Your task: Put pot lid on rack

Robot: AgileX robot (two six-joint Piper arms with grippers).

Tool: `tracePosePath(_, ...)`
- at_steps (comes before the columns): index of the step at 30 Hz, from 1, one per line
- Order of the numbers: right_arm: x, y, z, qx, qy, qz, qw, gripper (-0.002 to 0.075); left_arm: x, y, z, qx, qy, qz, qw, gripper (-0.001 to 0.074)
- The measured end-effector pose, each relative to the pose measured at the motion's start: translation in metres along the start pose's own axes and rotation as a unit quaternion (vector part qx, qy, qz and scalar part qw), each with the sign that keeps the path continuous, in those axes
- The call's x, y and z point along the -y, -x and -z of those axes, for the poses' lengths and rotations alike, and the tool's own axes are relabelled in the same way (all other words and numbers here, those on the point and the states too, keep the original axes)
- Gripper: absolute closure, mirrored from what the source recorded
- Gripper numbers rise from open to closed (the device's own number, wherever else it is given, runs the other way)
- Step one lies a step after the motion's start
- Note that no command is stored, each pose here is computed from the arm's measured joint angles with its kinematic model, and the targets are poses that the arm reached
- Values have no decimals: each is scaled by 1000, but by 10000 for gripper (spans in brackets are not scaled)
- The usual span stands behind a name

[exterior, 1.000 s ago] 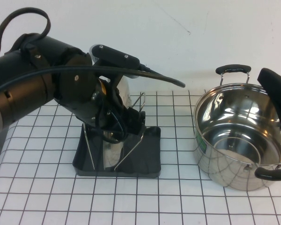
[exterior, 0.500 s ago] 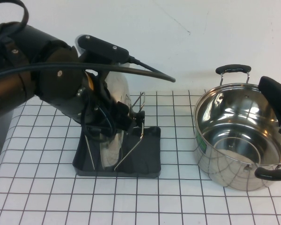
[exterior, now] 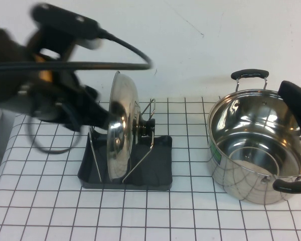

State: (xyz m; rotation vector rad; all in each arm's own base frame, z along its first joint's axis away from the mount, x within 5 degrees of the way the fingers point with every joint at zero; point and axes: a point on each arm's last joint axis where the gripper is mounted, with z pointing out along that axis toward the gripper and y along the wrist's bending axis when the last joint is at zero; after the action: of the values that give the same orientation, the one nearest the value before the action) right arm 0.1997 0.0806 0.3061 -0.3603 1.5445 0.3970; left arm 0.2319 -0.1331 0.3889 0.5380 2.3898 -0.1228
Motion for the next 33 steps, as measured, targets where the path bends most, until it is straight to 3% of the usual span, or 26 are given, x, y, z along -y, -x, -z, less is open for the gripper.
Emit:
tracePosePath(2, -2, 5, 5, 10, 4, -11, 1000, 236, -7, -8, 25, 26, 15, -4, 1000, 575)
tracePosePath(4, -4, 13, 13, 27, 12, -6, 1000, 308, -13, -23, 46, 48, 28, -4, 998, 661)
tracePosePath(11, -15, 40, 54, 74, 28, 31, 996, 643, -32, -99, 91, 133, 55, 57, 988, 730)
tracePosePath(14, -16, 45, 73, 74, 15, 28, 997, 704, -39, -138, 101, 192, 61, 95, 975, 734)
tracePosePath(20, -22, 32, 108, 91, 16, 22, 995, 725, -47, -204, 90, 252, 69, 139, 955, 735)
tracePosePath(24, -27, 25, 133, 124, 25, 9, 992, 727, -48, -230, 77, 270, 70, 142, 950, 736)
tracePosePath(33, -40, 28, 175, 189, 38, 135, 972, 727, -45, -256, 54, 257, 60, 145, 954, 736)
